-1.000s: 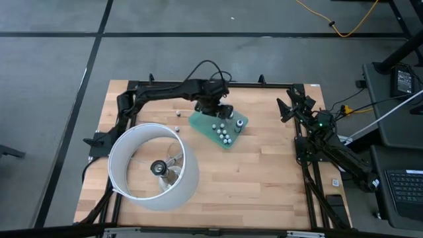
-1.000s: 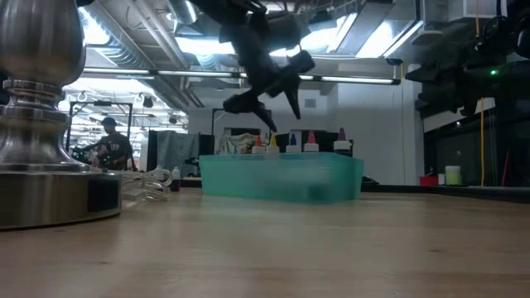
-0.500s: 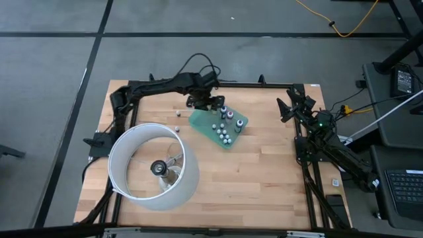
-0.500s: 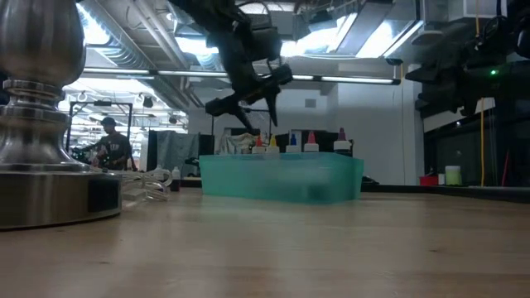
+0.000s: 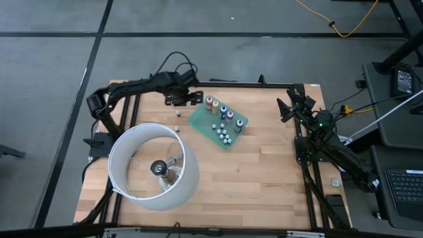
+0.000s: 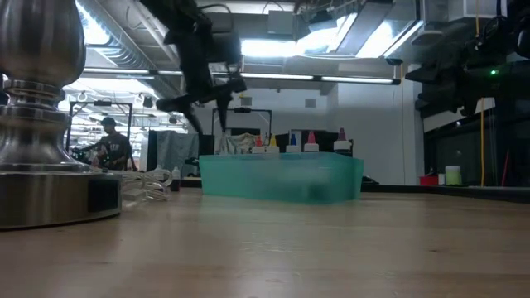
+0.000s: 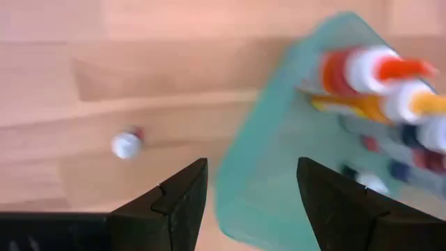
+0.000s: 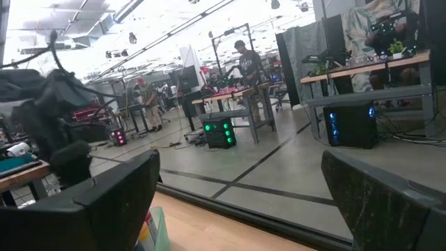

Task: Pick & Place food coloring
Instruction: Put the small red food coloring bottle into the green bin

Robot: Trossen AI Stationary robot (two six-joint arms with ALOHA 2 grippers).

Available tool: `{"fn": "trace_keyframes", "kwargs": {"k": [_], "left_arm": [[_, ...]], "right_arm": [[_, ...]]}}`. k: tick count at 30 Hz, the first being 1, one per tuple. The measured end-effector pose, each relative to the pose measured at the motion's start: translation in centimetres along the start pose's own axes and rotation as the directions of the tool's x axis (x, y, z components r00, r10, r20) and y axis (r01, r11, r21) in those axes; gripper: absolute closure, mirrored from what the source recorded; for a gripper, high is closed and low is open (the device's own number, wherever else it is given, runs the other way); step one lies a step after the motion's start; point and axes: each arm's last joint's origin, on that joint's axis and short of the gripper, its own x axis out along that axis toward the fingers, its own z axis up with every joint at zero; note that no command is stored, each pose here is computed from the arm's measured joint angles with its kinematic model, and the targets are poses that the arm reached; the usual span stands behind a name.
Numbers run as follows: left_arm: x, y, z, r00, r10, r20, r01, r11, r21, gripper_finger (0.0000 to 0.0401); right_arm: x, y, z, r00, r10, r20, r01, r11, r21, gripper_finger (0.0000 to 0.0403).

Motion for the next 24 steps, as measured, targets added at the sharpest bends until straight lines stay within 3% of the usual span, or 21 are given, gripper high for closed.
{"fn": "trace_keyframes", "kwargs": {"k": [12,24], "left_arm": [[2.7,4.4,0.5,0.985,0.171,-0.002,-0.171,0.985,-0.029,0.0188],[5.8,5.3,-1.0,0.983,0.183,0.017,-0.183,0.983,0.0,0.0188]], "right_arm": [[0.0,0.0,0.0,1.0,0.0,0.0,0.0,1.0,0.0,0.0004],[0.0,0.0,0.0,1.0,0.0,0.0,0.0,1.0,0.0,0.0004]]}}
